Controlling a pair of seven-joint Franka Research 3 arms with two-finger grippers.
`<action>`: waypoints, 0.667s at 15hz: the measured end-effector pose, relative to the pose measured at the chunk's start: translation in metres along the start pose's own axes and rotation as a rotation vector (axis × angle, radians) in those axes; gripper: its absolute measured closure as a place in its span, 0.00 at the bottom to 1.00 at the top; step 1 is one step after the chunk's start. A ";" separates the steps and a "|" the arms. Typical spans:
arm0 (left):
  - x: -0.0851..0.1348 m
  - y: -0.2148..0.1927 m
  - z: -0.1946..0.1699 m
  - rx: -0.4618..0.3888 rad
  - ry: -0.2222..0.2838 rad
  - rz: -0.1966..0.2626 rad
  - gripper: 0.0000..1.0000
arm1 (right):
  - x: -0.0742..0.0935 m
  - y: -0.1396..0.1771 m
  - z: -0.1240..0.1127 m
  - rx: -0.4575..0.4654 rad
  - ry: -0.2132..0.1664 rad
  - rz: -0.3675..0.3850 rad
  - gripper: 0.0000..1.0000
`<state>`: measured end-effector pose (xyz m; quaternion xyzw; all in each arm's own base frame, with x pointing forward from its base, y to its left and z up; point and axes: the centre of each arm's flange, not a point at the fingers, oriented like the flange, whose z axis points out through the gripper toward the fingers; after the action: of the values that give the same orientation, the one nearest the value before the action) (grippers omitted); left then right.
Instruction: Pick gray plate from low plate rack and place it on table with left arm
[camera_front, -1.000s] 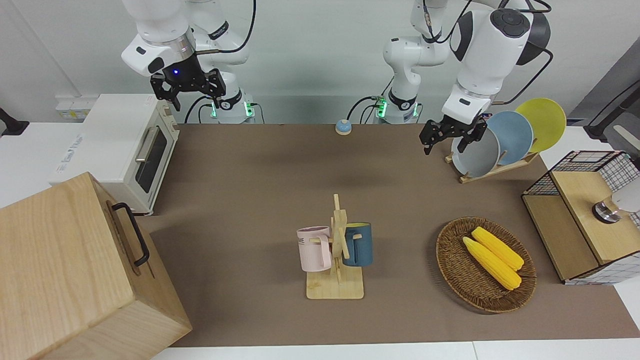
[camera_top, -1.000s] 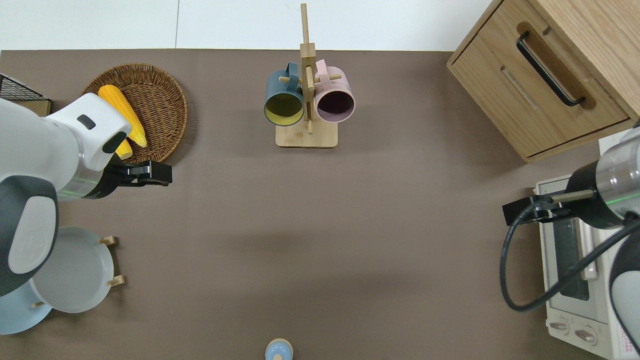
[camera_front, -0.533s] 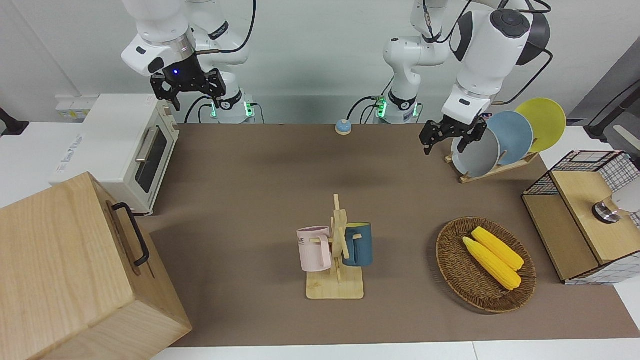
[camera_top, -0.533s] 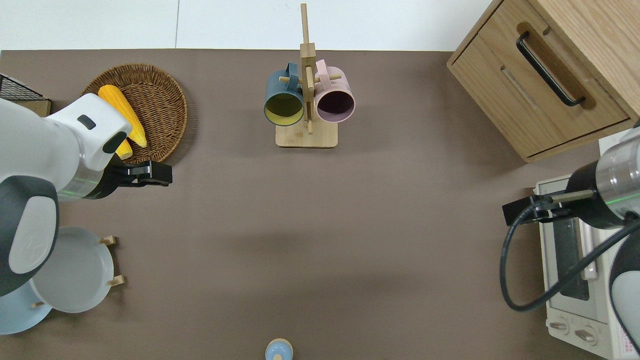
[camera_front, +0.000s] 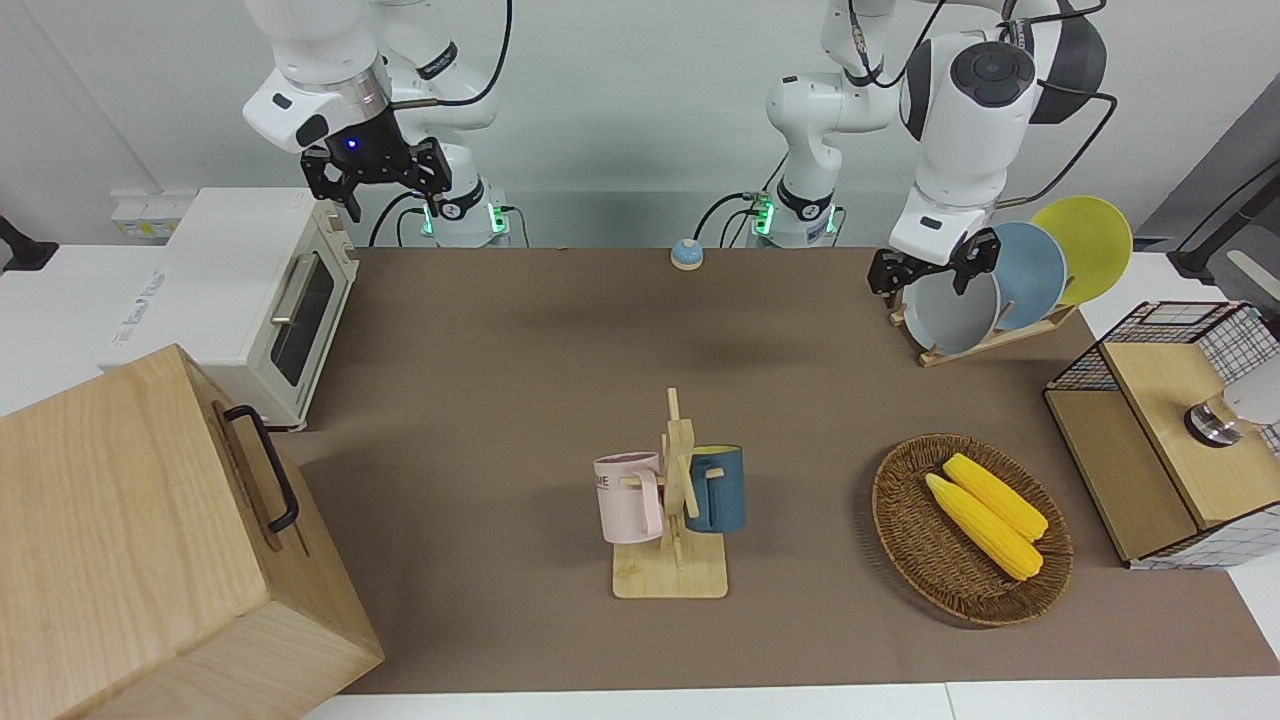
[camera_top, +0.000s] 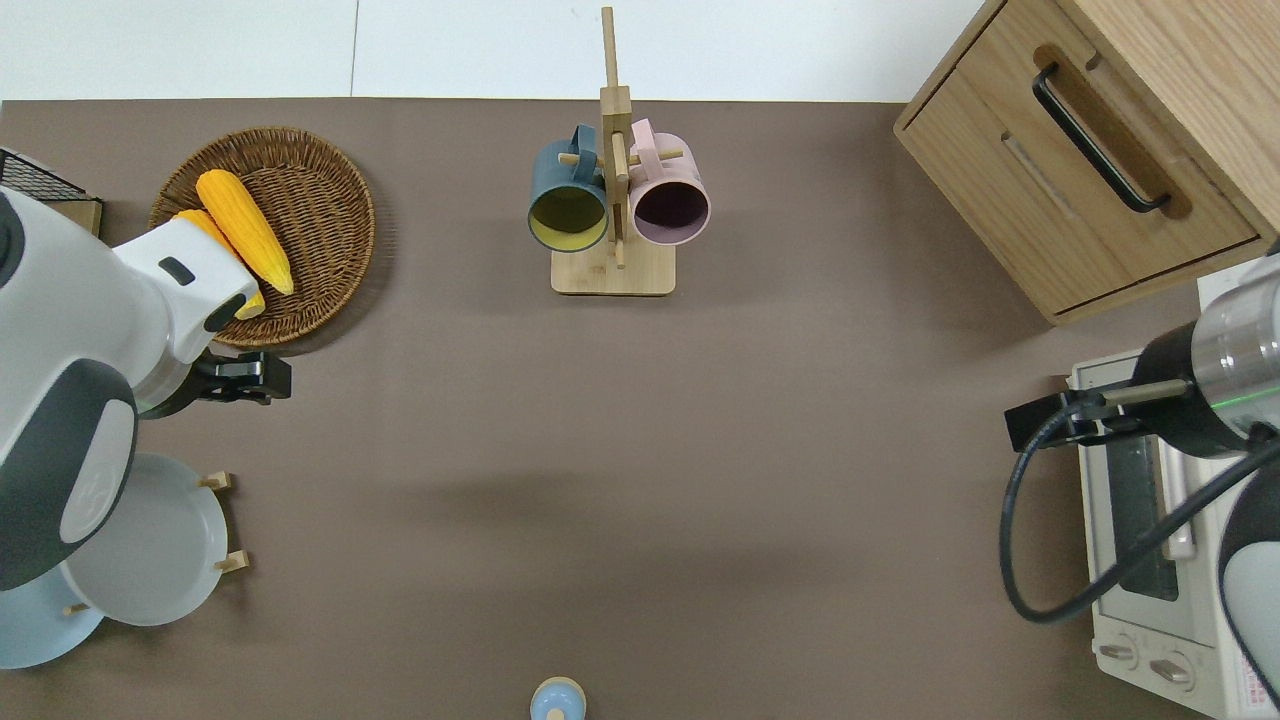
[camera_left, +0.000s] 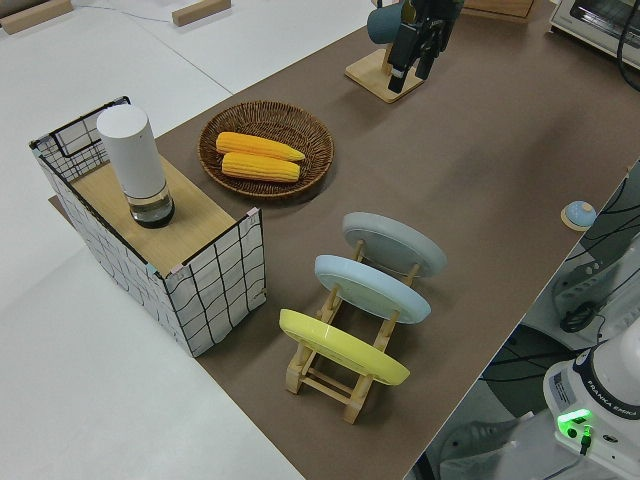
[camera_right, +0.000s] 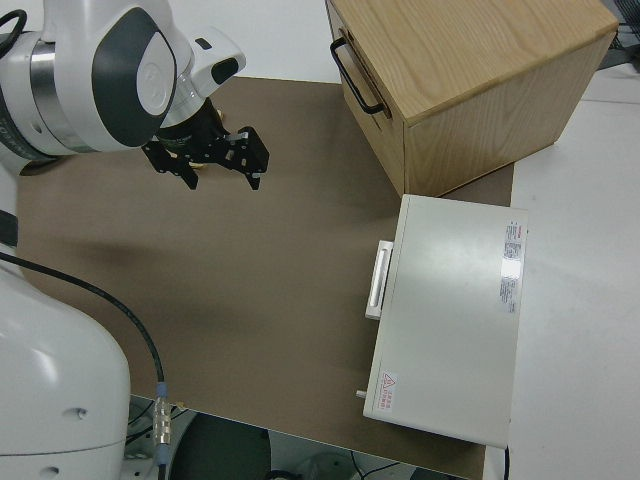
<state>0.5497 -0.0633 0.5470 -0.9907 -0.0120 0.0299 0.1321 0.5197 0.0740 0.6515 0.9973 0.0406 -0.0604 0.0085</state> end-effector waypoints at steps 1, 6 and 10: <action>-0.001 -0.009 0.008 0.036 -0.026 -0.007 0.00 | 0.000 0.000 0.000 0.000 0.000 0.000 0.01; -0.006 -0.063 0.048 0.152 -0.133 -0.065 0.00 | 0.000 0.000 0.000 0.000 0.000 0.000 0.01; -0.015 -0.078 0.083 0.237 -0.217 -0.058 0.00 | 0.000 0.000 0.000 0.000 0.000 0.000 0.01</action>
<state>0.5288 0.0327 0.4885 -0.9584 -0.0510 0.1339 0.2468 0.5197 0.0740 0.6515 0.9973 0.0406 -0.0604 0.0085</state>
